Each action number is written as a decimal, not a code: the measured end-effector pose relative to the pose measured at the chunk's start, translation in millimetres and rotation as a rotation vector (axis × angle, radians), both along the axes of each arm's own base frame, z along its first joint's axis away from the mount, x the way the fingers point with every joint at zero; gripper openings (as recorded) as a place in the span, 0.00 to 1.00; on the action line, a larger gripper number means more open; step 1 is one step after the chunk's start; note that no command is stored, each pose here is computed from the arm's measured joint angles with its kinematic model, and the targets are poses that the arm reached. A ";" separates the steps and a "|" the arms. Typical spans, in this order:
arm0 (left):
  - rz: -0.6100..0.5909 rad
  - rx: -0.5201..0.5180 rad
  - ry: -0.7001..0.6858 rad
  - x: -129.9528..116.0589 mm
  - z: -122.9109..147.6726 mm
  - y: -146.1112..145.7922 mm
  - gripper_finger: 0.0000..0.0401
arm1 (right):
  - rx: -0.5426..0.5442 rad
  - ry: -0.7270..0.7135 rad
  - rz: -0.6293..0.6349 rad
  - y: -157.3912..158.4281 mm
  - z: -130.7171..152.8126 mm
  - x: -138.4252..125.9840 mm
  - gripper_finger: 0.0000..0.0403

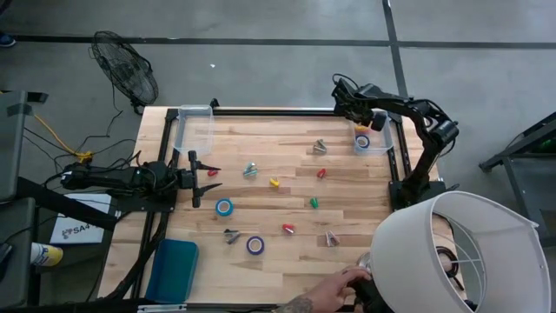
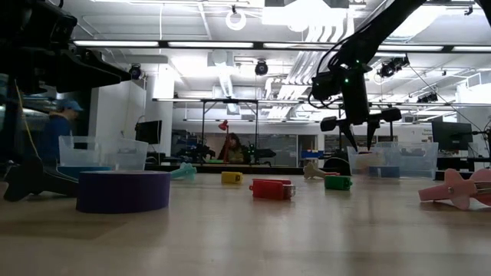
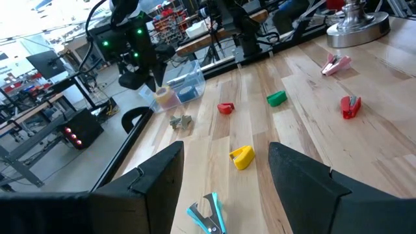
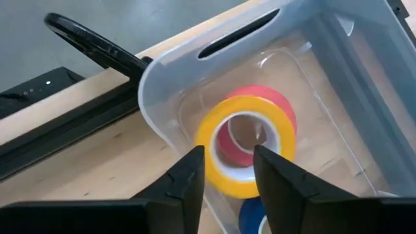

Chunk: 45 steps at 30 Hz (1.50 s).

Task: Pick and place Stapler, Stapler remover, tape
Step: Put the gray staple remover into the blue bin

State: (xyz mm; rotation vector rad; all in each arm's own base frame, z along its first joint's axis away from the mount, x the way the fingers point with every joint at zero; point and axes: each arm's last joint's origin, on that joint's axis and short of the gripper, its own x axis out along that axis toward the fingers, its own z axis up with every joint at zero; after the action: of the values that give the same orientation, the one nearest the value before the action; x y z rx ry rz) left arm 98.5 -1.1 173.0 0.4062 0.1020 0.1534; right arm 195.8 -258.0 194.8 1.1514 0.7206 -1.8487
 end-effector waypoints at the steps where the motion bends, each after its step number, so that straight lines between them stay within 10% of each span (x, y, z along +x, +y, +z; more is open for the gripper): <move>1: 0.000 0.000 0.000 0.0 0.0 0.0 0.55 | -0.002 0.001 0.002 -0.2 0.0 0.0 0.32; 12: 0.000 0.000 0.000 0.0 -0.1 0.0 0.55 | -0.091 0.068 0.219 7.4 12.1 16.0 0.36; 28: 0.000 0.000 0.000 0.0 -0.1 0.0 0.55 | 0.041 0.132 1.122 60.1 12.6 75.3 0.39; 45: 0.000 0.000 0.000 0.0 -0.1 0.0 0.55 | 0.086 0.035 1.461 111.6 -39.8 84.3 0.77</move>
State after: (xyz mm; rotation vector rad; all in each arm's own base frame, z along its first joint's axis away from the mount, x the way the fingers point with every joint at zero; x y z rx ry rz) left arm 98.5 -1.1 172.9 0.4062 0.1021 0.1534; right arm 280.1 -146.3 155.0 0.3335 1.1991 -0.5814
